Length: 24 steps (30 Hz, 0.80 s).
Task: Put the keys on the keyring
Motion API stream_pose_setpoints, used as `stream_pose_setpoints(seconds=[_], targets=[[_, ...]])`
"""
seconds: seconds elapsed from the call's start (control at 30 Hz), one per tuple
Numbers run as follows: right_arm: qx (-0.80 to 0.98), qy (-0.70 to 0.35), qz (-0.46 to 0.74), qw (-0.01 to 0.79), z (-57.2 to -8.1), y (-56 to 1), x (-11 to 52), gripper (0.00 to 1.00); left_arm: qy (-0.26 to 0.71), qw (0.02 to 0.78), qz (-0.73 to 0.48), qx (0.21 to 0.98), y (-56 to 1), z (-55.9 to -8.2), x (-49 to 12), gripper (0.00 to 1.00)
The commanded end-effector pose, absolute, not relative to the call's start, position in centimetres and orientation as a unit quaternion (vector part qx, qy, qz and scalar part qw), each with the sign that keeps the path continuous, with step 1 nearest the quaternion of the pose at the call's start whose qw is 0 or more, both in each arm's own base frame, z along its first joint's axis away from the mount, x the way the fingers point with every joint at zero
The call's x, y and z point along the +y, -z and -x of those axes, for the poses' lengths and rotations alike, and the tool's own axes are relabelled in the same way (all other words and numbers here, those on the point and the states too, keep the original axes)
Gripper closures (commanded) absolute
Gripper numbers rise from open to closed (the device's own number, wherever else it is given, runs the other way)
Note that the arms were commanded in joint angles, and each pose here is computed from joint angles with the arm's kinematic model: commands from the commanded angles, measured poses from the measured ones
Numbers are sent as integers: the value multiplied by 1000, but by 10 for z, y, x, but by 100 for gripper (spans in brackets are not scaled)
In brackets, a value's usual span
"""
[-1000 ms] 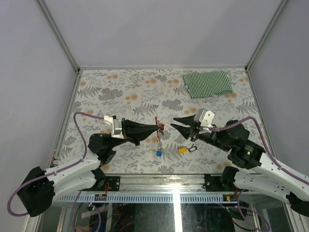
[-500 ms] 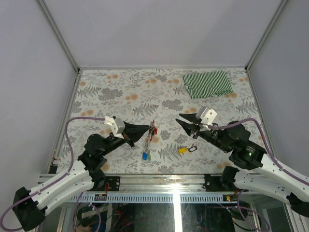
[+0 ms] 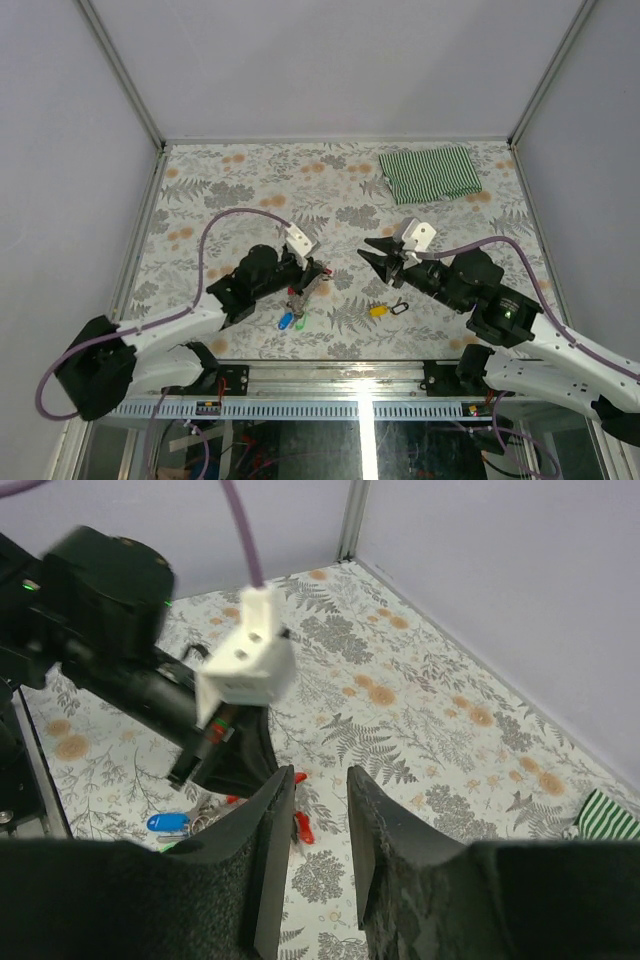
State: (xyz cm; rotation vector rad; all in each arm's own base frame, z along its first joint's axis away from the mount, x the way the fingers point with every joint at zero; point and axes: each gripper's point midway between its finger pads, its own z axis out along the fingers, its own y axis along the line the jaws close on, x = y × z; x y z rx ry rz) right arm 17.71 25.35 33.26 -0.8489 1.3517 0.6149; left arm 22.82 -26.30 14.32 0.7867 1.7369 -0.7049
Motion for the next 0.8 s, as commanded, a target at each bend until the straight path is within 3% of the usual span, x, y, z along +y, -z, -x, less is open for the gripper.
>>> stream_pose_setpoints(seconds=[0.0, 0.17, 0.3, 0.5, 0.6, 0.63, 0.67, 0.7, 0.73, 0.77], targets=[[605, -281, 343, 661, -181, -338, 253, 65, 293, 533, -355, 710, -152, -255, -293, 100], [620, -280, 332, 653, -182, -329, 251, 64, 304, 495, -376, 722, -132, -266, -317, 99], [639, -271, 316, 647, -186, -319, 246, 62, 306, 485, -376, 728, -125, -272, -324, 83], [653, -261, 327, 632, -185, -298, 243, 45, 301, 507, -350, 728, -140, -278, -312, 61], [658, -268, 296, 639, -188, -296, 240, 25, 311, 527, -306, 730, -160, -287, -293, 50], [668, -265, 276, 638, -191, -296, 236, 18, 317, 534, -285, 730, -169, -289, -285, 45], [676, -261, 267, 635, -192, -294, 233, 5, 322, 540, -264, 732, -175, -293, -277, 33], [684, -256, 261, 631, -193, -292, 231, 0, 329, 547, -236, 733, -184, -297, -266, 21], [693, -253, 250, 628, -194, -290, 227, 1, 331, 548, -223, 735, -191, -299, -259, 3], [704, -248, 240, 621, -195, -288, 223, 1, 332, 538, -193, 750, -195, -303, -252, 0]])
